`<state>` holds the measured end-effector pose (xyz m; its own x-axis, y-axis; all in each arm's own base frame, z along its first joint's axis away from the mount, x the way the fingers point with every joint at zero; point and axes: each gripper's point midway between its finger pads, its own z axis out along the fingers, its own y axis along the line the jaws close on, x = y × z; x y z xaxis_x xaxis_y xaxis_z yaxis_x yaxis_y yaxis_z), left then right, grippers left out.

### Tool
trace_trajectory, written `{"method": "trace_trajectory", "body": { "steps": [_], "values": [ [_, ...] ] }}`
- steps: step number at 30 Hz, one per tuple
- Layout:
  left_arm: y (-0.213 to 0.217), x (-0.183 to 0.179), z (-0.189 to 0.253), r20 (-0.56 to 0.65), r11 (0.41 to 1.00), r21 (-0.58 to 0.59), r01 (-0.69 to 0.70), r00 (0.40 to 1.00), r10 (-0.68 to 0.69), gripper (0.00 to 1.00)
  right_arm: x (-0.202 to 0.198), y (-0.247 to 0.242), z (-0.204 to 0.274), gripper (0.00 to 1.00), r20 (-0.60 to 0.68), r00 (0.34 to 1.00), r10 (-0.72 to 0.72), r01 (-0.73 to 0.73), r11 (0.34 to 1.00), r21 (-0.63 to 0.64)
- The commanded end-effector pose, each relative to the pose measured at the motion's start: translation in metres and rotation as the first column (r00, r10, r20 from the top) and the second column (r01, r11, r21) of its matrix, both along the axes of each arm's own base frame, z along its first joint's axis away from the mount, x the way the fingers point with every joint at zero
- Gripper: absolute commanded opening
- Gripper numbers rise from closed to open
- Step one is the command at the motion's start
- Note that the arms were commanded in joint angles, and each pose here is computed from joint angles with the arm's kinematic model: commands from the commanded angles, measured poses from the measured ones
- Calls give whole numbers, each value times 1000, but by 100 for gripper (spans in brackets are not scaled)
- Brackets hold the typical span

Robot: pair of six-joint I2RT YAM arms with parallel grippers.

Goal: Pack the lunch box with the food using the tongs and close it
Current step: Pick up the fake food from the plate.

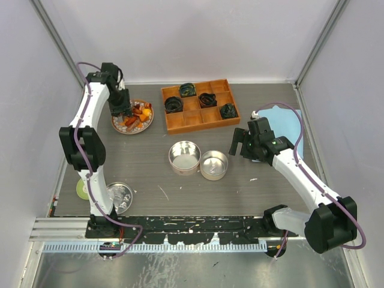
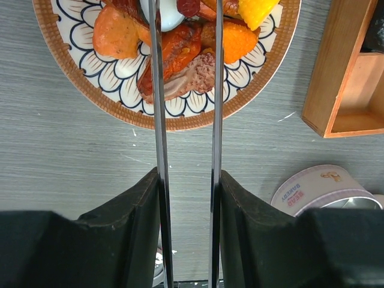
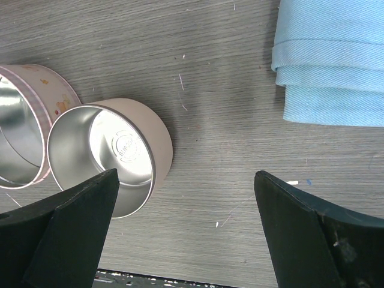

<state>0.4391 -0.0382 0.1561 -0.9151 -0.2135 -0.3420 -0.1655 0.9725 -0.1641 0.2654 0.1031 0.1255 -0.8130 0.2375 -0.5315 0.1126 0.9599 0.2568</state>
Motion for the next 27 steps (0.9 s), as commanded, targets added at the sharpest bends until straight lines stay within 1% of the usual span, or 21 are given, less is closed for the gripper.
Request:
{"method": "trace_trajectory", "body": {
  "steps": [1,7,10,14,15,20,27],
  "values": [
    [4,1,11,3,1000,24,5,1000,-5,39,10,0,12,100,47,999,-12,12,1000,6],
    [3,-2,9,-18,1000,18,13,1000,-13,39,10,0,12,100,46,999,-9,9,1000,4],
    [1,-3,10,-19,1000,13,19,1000,-19,33,10,0,12,100,46,999,-10,10,1000,5],
    [0,-1,18,6,1000,1,23,1000,-23,18,9,0,13,100,48,999,-11,10,1000,7],
    [-1,-2,20,7,1000,-2,26,1000,-26,16,9,0,13,100,48,999,-10,9,1000,7],
    [2,-6,25,11,1000,10,12,1000,-13,9,9,-1,14,100,55,998,-12,11,1000,8],
    [1,-13,41,53,1000,2,-3,999,2,7,10,0,15,100,55,998,-13,12,1000,13]
  ]
}}
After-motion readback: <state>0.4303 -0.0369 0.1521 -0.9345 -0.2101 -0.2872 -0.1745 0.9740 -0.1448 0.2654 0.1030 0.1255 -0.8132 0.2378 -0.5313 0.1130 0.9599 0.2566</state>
